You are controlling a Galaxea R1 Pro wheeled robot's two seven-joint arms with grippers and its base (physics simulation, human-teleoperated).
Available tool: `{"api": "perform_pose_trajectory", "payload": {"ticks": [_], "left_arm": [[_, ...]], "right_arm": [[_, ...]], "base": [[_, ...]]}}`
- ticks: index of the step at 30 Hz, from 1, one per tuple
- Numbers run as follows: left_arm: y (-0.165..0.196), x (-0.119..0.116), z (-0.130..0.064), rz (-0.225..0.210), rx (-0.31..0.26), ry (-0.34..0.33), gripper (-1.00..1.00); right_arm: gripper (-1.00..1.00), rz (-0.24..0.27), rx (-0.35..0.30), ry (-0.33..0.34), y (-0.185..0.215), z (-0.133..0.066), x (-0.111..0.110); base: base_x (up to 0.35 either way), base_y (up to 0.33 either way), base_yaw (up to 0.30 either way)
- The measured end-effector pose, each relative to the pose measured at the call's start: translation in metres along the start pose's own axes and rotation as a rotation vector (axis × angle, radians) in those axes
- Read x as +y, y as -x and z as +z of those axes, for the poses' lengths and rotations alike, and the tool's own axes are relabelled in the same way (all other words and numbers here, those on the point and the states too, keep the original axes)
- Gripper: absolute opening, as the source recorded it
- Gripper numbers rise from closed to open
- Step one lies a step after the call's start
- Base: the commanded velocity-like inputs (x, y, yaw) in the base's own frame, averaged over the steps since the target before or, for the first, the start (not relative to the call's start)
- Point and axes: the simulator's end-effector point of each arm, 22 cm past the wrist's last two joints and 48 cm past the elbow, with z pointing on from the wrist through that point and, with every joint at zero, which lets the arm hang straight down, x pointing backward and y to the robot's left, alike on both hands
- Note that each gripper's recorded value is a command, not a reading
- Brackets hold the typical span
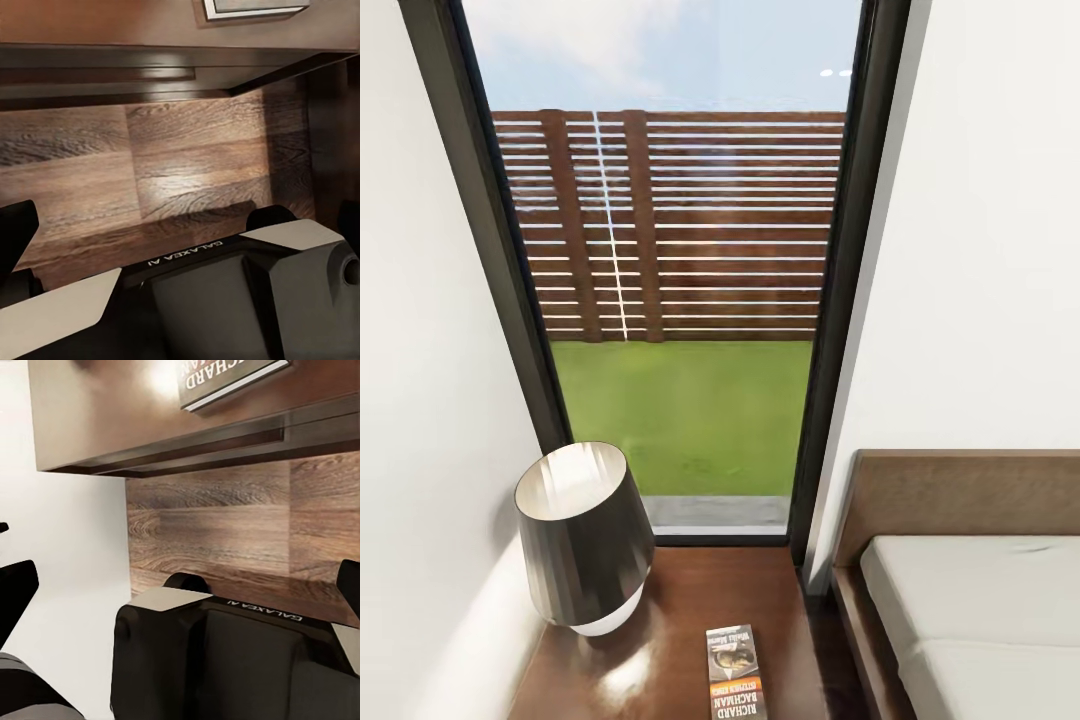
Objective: In the bedroom, move the book from the bed onto either nightstand, and place the two sandals side by side next to the bed.
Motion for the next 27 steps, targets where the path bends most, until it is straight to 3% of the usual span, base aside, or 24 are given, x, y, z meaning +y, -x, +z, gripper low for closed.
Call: {"api": "perform_pose_trajectory", "payload": {"ticks": [27], "left_arm": [[-0.0002, 0.0, 0.0, 0.001, 0.0, 0.0, 1.0]], "right_arm": [[1.0, 0.0, 0.0, 0.0, 0.0, 0.0, 0.0]], "base": [[0.0, 0.0, 0.0]]}}
